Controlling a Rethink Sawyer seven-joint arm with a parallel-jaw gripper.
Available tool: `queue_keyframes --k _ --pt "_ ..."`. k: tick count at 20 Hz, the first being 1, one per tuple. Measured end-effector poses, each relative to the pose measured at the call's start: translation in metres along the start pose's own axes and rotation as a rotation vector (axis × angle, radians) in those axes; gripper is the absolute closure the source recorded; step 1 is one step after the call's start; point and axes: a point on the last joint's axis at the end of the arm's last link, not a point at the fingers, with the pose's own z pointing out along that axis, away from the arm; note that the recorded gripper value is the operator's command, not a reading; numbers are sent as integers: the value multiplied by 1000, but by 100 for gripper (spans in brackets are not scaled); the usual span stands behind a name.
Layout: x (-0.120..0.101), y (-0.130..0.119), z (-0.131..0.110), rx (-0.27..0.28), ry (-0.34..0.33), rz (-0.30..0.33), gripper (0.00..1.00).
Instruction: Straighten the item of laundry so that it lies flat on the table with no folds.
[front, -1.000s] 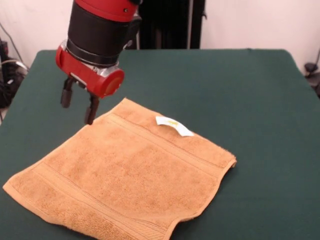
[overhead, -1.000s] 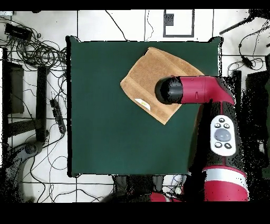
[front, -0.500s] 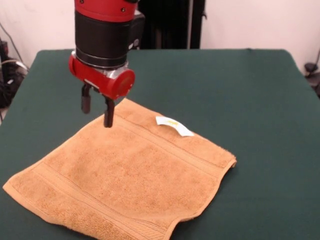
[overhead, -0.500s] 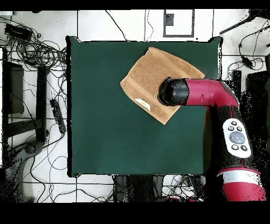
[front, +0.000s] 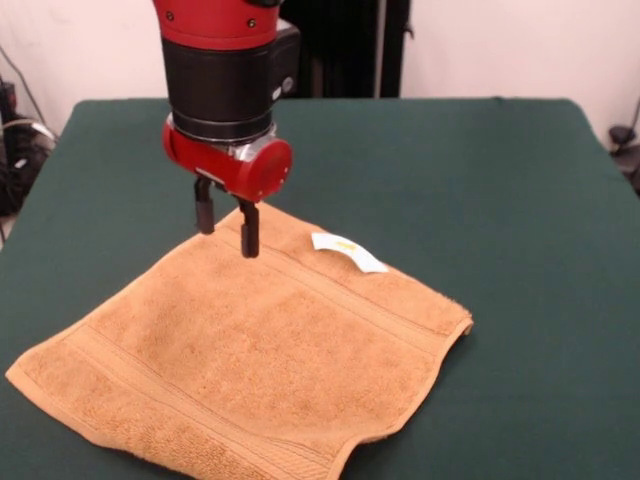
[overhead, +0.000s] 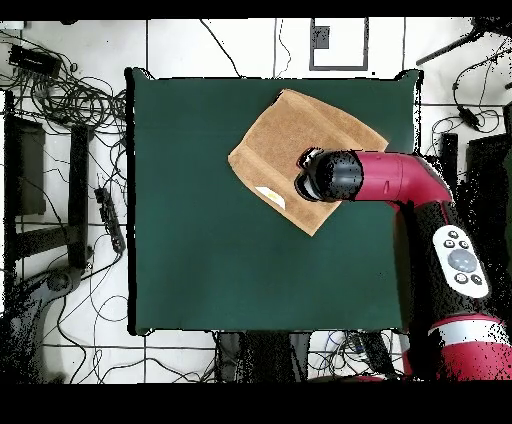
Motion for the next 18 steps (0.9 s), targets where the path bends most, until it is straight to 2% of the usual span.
queue_keyframes --k 6,11,18 --pt "2 2 2 -41 29 9 0" --pt "3 4 4 -54 37 8 0" --pt "18 3 28 -64 80 -8 0"
